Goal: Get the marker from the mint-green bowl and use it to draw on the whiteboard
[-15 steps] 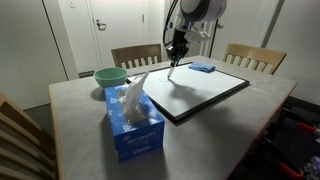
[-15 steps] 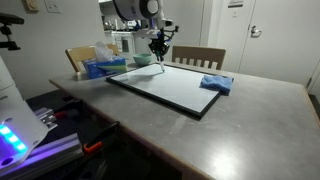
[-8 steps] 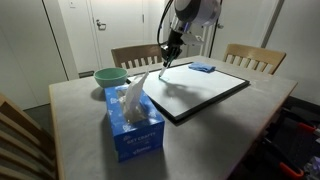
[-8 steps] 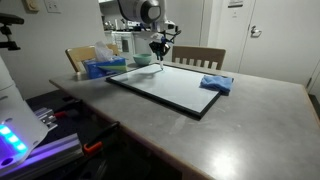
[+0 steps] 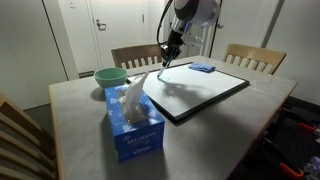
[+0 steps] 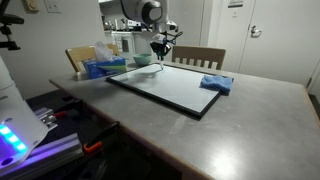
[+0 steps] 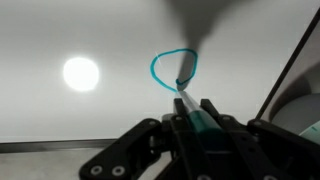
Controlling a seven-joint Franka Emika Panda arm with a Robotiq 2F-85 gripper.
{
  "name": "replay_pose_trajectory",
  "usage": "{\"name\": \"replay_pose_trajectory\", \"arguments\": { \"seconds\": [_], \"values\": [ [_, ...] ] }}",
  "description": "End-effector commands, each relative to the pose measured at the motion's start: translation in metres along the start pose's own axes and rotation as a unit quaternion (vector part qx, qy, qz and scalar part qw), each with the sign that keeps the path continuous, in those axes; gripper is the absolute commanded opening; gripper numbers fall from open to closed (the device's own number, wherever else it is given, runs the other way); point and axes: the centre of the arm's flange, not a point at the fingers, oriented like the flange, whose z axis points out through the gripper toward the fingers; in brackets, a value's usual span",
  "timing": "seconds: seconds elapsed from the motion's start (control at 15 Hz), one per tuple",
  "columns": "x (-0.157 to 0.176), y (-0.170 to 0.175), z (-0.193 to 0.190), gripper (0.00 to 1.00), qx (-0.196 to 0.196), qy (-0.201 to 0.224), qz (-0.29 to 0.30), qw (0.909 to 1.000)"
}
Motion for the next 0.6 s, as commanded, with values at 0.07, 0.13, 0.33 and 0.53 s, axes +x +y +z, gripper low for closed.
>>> {"name": "replay_pose_trajectory", "arguments": {
  "seconds": [0.07, 0.13, 0.33, 0.53],
  "values": [
    [-0.006, -0.001, -0.008, 0.05, -0.023, -0.002, -0.004, 0.9997],
    [-0.002, -0.002, -0.013, 0.05, -0.028, -0.003, -0.008, 0.9996],
    [0.009, -0.009, -0.027, 0.05, -0.051, -0.005, -0.026, 0.9984],
    [0.016, -0.011, -0.045, 0.05, -0.080, -0.010, -0.034, 0.9962]
  ]
}}
